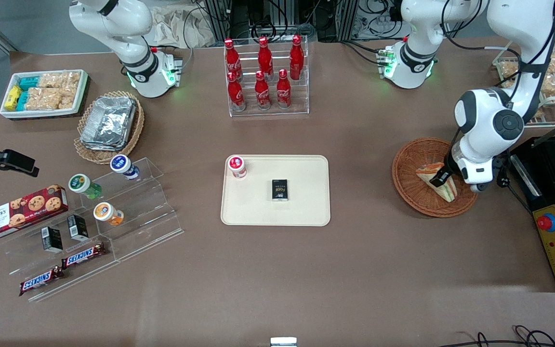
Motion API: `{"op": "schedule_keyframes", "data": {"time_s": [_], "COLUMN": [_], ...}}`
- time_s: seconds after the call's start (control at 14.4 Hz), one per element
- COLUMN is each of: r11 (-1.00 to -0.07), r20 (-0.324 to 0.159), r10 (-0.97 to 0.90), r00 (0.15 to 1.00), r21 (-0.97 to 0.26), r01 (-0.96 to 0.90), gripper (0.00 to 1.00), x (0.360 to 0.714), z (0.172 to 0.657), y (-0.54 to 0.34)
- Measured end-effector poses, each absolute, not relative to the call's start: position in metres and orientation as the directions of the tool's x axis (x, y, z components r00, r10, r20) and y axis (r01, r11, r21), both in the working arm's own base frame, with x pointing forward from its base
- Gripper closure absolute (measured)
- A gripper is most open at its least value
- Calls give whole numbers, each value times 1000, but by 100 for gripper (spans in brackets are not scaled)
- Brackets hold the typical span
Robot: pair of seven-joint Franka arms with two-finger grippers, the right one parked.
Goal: Place sandwich from basket to tray
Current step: 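Lift the sandwich up out of the basket with the left gripper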
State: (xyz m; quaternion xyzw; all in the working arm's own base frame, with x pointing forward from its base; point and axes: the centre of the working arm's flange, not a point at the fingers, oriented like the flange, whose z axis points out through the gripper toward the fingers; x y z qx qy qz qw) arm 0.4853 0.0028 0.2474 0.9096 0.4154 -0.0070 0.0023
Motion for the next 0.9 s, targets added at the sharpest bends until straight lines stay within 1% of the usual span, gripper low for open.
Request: {"op": "schedule_keyframes", "data": {"time_s": [0.07,0.14,0.28,0.35,0.42,0.49,0.56,0.63,0.7,0.9], "r11": [-655,-655,-661,-673,-693,-718,-744,-772,-799,-902], "r20": [-10,-4,10,13,12,11,9,3,-13,-85], "r10": [756,755,751,740,721,696,668,636,601,431], "r00": [655,655,661,673,693,718,744,772,799,898], "r21": [3,9,20,15,5,-4,-12,-21,-37,-74], "r01": [756,755,750,739,721,696,668,636,600,426], "gripper": [51,58,66,67,70,77,80,80,80,80], "x": [486,487,489,490,491,492,494,495,497,505], "z": [249,252,265,276,292,314,340,370,400,491], "y": [3,3,2,1,1,1,1,1,-1,-10]}}
